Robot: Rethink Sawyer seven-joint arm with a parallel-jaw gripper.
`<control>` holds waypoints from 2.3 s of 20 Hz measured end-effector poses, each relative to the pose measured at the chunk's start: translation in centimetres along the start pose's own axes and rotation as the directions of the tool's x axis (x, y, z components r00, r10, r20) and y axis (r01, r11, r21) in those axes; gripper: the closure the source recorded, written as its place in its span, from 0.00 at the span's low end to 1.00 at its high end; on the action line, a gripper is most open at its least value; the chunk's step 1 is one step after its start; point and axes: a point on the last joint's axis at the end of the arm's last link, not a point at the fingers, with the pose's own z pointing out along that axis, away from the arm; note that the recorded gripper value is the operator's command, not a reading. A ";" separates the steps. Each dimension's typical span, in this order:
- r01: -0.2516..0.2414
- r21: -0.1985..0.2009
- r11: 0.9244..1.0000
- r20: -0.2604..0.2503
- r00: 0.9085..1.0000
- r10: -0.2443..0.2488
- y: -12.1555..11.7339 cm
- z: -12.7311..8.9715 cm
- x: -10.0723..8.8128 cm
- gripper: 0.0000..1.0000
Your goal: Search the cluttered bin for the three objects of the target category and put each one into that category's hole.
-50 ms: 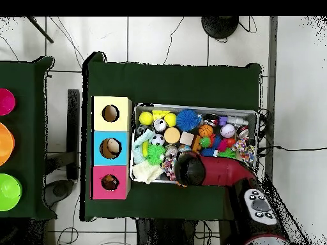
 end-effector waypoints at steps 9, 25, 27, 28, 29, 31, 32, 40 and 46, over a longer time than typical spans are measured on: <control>-0.167 -0.024 0.986 -0.040 0.985 0.166 -9.4 2.8 -2.3 0.00; -0.164 -0.034 0.986 -0.009 0.986 0.164 -12.4 3.1 -6.0 0.00; -0.163 -0.037 0.986 -0.011 0.987 0.162 -12.3 2.4 -6.3 0.00; -0.162 -0.037 0.986 -0.012 0.987 0.162 -12.4 1.9 -6.4 0.00; -0.162 -0.037 0.986 -0.012 0.987 0.162 -12.5 1.4 -6.5 0.00; -0.162 -0.030 0.986 -0.007 0.987 0.162 -12.9 -0.5 -6.4 0.00; -0.164 -0.026 0.986 -0.004 0.986 0.164 -13.1 -1.2 -6.3 0.00; -0.183 -0.001 0.983 0.023 0.983 0.183 -15.0 -5.0 -5.2 0.00; -0.190 -0.001 0.982 0.015 0.982 0.190 -15.4 -5.3 -4.3 0.00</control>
